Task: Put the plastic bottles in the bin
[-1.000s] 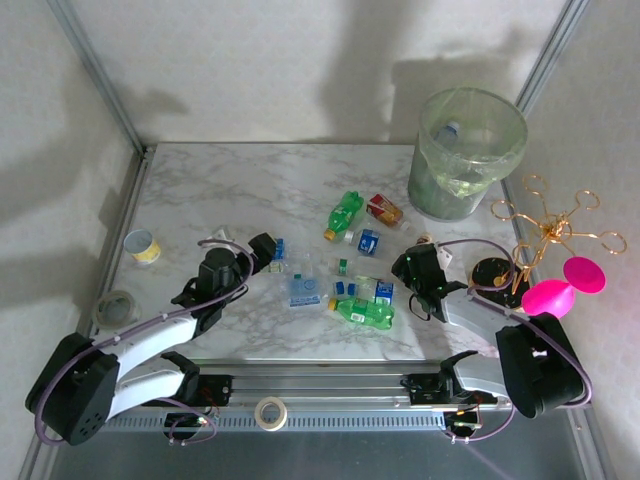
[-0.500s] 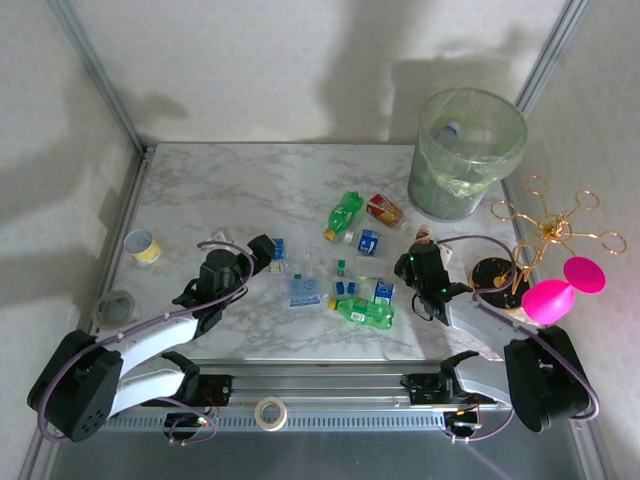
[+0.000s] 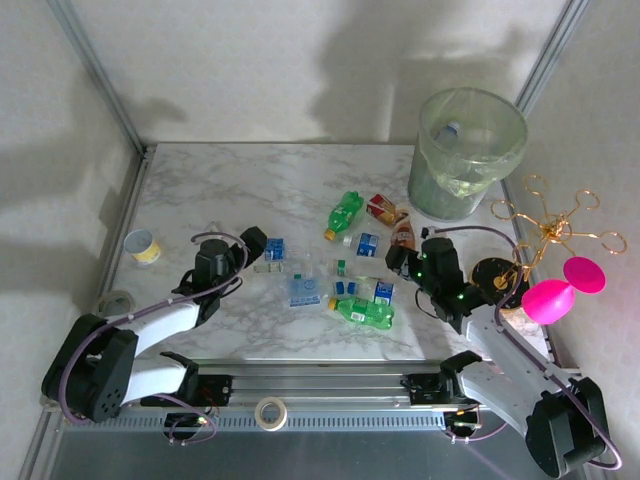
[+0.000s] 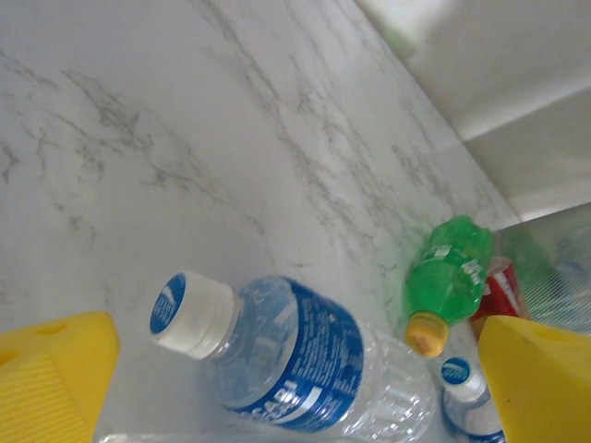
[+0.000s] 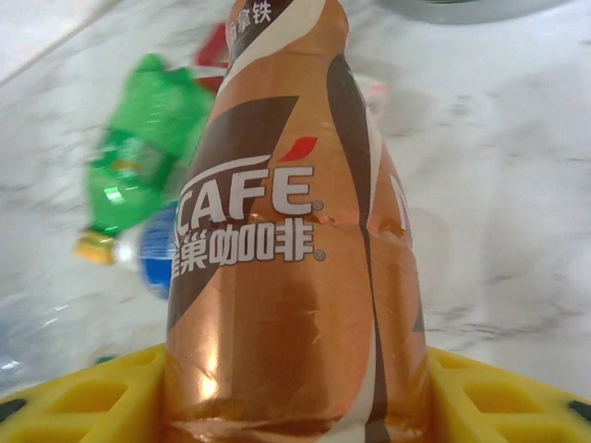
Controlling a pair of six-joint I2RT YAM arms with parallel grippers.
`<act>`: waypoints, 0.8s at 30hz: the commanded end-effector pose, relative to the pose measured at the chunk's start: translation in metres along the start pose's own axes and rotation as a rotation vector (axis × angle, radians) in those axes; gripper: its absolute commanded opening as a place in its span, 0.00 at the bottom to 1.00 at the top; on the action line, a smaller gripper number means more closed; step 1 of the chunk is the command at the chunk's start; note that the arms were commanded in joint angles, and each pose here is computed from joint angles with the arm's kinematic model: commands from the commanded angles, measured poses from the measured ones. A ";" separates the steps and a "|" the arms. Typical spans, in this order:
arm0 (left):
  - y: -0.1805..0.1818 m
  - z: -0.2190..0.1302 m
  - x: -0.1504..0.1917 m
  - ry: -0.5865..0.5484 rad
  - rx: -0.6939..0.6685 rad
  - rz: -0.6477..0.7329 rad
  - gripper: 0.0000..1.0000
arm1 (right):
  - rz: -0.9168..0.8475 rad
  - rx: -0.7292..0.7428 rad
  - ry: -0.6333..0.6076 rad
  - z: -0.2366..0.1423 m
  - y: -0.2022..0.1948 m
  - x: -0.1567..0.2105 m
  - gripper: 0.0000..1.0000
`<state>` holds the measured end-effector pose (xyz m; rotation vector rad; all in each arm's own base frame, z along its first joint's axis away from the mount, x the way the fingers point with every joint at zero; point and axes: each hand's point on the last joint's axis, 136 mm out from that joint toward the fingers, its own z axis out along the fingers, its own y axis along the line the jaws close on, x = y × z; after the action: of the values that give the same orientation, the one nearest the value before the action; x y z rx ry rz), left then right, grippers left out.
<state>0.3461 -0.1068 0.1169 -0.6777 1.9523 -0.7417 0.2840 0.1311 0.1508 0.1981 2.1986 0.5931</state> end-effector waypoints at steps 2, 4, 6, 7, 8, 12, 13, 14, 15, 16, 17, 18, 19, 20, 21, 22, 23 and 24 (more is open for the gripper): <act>-0.011 0.001 -0.021 -0.024 0.073 -0.074 1.00 | -0.096 -0.226 0.010 -0.017 0.064 -0.022 0.48; -0.005 0.000 -0.027 -0.028 0.073 -0.096 1.00 | -0.109 -0.268 -0.014 -0.023 0.080 -0.035 0.48; 0.004 -0.003 -0.033 -0.036 0.067 -0.115 1.00 | -0.129 -0.301 -0.041 -0.029 0.095 -0.050 0.48; 0.009 -0.005 -0.035 -0.039 0.063 -0.122 1.00 | -0.137 -0.306 -0.061 -0.032 0.101 -0.061 0.48; 0.013 -0.008 -0.037 -0.046 0.058 -0.132 1.00 | -0.148 -0.303 -0.085 -0.035 0.106 -0.071 0.48; 0.028 -0.017 -0.042 -0.055 0.041 -0.141 1.00 | -0.206 -0.233 -0.177 -0.043 0.117 -0.115 0.47; 0.030 -0.019 -0.042 -0.055 0.037 -0.137 0.99 | -0.223 -0.202 -0.202 -0.044 0.117 -0.127 0.47; 0.031 -0.021 -0.042 -0.054 0.036 -0.132 1.00 | -0.235 -0.176 -0.224 -0.045 0.118 -0.138 0.47; 0.032 -0.023 -0.041 -0.053 0.037 -0.123 1.00 | -0.246 -0.148 -0.247 -0.045 0.117 -0.150 0.47; 0.032 -0.025 -0.040 -0.050 0.036 -0.114 1.00 | -0.255 -0.130 -0.270 -0.047 0.118 -0.162 0.47; 0.033 -0.027 -0.039 -0.050 0.035 -0.107 1.00 | -0.257 -0.113 -0.288 -0.047 0.117 -0.172 0.47; 0.033 -0.030 -0.038 -0.050 0.037 -0.101 1.00 | -0.258 -0.090 -0.311 -0.047 0.113 -0.184 0.47; 0.034 -0.033 -0.036 -0.051 0.036 -0.098 1.00 | -0.256 -0.073 -0.335 -0.049 0.110 -0.196 0.47; 0.035 -0.035 -0.036 -0.053 0.039 -0.093 1.00 | -0.251 -0.060 -0.356 -0.050 0.107 -0.207 0.47; 0.035 -0.037 -0.034 -0.051 0.039 -0.088 1.00 | -0.243 -0.045 -0.380 -0.051 0.103 -0.220 0.47; 0.035 -0.040 -0.034 -0.052 0.043 -0.079 1.00 | -0.233 -0.030 -0.401 -0.052 0.097 -0.231 0.47; 0.035 -0.041 -0.033 -0.050 0.043 -0.072 1.00 | -0.226 -0.017 -0.418 -0.052 0.093 -0.241 0.47; 0.035 -0.043 -0.032 -0.048 0.044 -0.061 1.00 | -0.219 0.002 -0.438 -0.052 0.088 -0.252 0.47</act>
<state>0.3244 -0.0499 0.1326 -0.7658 1.8361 -0.8137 0.3864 0.1279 0.3742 0.0411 1.8203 0.4628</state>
